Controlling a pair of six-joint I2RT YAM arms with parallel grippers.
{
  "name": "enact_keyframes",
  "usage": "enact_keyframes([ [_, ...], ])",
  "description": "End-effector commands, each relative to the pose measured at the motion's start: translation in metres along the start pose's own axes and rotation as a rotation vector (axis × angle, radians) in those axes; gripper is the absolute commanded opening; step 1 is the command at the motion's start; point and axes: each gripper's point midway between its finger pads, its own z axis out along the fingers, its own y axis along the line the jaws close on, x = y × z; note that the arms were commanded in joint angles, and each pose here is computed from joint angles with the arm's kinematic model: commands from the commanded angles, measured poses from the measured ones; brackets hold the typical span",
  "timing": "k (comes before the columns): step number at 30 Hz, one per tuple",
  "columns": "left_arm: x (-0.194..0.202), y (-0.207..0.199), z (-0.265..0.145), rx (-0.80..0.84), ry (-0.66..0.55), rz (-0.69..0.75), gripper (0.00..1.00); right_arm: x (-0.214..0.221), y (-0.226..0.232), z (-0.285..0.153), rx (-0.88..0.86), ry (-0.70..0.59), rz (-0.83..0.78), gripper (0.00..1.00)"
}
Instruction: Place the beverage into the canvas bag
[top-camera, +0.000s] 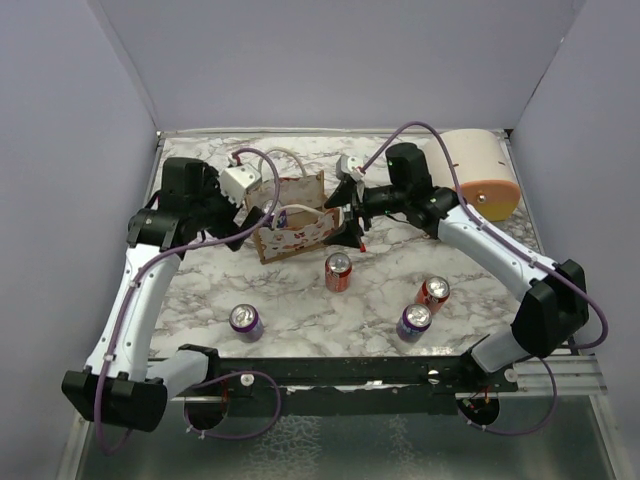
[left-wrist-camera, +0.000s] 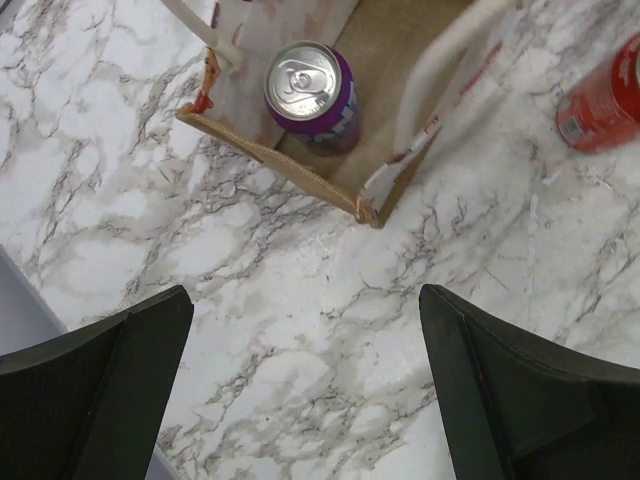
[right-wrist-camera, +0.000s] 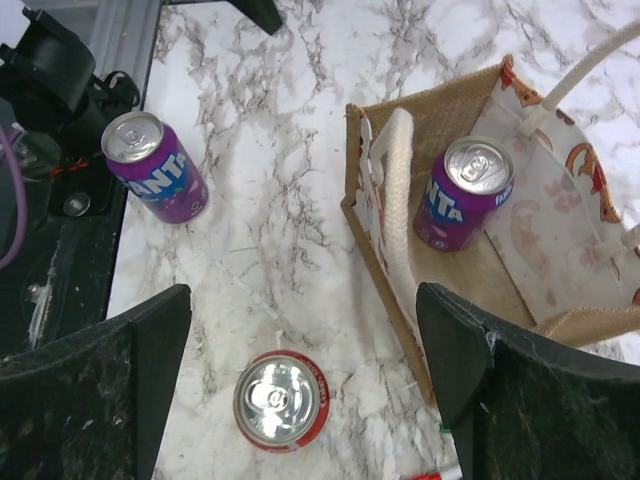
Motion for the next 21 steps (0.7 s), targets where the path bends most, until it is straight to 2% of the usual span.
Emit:
enact_keyframes([
  [1,0.019,-0.035,-0.022,0.124,-0.003,0.106,0.99,-0.014,0.006,-0.018,0.062,0.043,0.023,0.95],
  [5,0.041,-0.07,-0.038,0.265,0.018,0.132,0.98,-0.005,0.011,-0.031,0.098,0.117,0.037,0.96],
  [9,0.077,-0.092,-0.047,0.365,0.117,0.172,0.97,0.01,0.019,-0.045,0.141,0.174,0.021,0.96],
  [15,0.121,-0.107,-0.054,0.464,0.246,0.246,0.96,0.03,0.027,-0.066,0.219,0.242,0.004,0.96],
  [21,0.148,-0.116,-0.058,0.517,0.31,0.289,0.96,0.05,0.027,-0.081,0.301,0.296,-0.012,0.97],
])
